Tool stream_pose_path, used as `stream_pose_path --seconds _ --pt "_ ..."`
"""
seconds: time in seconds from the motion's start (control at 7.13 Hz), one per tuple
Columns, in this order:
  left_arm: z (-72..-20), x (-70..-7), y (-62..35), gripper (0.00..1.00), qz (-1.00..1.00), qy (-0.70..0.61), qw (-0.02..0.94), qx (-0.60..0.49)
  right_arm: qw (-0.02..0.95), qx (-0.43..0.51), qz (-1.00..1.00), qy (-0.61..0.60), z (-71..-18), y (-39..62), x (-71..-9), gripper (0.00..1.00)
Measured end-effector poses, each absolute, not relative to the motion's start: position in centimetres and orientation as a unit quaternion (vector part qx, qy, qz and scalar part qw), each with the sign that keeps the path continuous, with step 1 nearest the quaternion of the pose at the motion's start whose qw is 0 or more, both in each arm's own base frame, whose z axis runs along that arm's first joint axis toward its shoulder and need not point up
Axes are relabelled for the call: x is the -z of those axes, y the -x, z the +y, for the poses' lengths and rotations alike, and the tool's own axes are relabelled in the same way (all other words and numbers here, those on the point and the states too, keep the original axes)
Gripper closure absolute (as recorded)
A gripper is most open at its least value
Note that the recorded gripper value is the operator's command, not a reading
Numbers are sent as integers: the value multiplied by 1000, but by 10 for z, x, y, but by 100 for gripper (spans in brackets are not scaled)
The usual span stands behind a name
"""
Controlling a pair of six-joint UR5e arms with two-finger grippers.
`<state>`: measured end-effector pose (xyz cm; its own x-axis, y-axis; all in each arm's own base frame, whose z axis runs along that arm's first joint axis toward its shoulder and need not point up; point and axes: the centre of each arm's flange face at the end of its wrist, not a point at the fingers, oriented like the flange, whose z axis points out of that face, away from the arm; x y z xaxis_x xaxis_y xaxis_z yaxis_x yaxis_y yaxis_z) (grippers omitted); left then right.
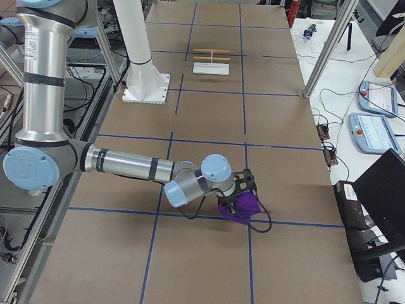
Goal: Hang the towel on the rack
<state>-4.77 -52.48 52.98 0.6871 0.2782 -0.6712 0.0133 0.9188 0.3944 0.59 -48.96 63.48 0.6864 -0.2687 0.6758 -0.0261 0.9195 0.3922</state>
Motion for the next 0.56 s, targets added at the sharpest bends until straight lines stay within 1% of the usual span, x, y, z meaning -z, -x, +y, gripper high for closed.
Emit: stream_pose_path --seconds 0.28,0.42,0.56 --pt "-545 -493 2 0 413 -222 881 -55 871 61 -438 -213 -553 62 -519 100" --pt "-554 -469 -28 0 437 -228 869 -39 852 72 -466 -226 -572 113 -451 100" --pt "-560 -437 -58 0 472 -234 850 -14 831 80 -494 -242 -578 167 -376 100"
